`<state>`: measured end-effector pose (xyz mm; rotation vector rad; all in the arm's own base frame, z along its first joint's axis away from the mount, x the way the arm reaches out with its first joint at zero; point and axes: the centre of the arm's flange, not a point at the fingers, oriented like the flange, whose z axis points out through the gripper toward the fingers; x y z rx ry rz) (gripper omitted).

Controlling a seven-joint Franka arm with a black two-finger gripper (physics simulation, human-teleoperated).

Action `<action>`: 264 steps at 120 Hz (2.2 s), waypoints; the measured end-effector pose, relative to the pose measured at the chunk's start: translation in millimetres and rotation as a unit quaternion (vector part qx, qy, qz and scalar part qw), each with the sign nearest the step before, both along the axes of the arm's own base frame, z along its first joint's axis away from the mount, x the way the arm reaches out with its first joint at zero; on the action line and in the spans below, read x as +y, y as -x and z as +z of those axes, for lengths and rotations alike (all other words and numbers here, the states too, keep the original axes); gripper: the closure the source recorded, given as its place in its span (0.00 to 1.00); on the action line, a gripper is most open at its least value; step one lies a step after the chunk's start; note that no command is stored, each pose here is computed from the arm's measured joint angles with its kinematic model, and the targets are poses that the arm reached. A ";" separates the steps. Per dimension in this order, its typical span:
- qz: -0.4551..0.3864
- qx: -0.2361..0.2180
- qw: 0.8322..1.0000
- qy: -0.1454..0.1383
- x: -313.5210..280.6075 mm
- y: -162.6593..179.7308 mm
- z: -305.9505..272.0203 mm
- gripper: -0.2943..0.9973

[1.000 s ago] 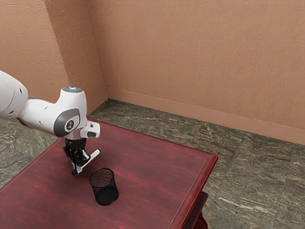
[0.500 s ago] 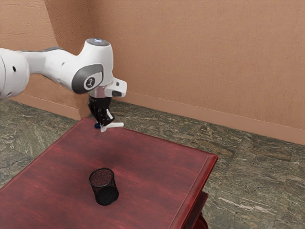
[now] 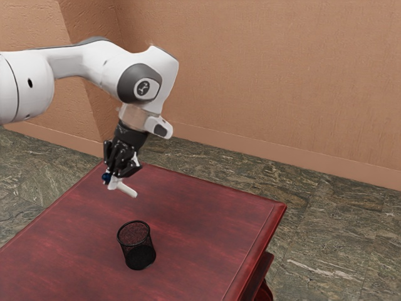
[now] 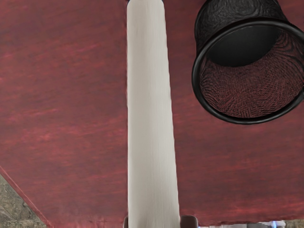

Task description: Put the marker into the pen holder.

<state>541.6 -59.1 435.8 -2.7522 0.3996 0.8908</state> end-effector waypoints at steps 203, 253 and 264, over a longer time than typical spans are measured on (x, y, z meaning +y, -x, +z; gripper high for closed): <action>0.017 0.152 0.988 -0.027 -49.3 -11.3 -102.1 0.84; 0.027 0.155 0.987 -0.027 -38.9 -16.5 -132.8 0.67; 0.034 0.153 0.987 -0.026 -35.6 -17.0 -132.5 0.53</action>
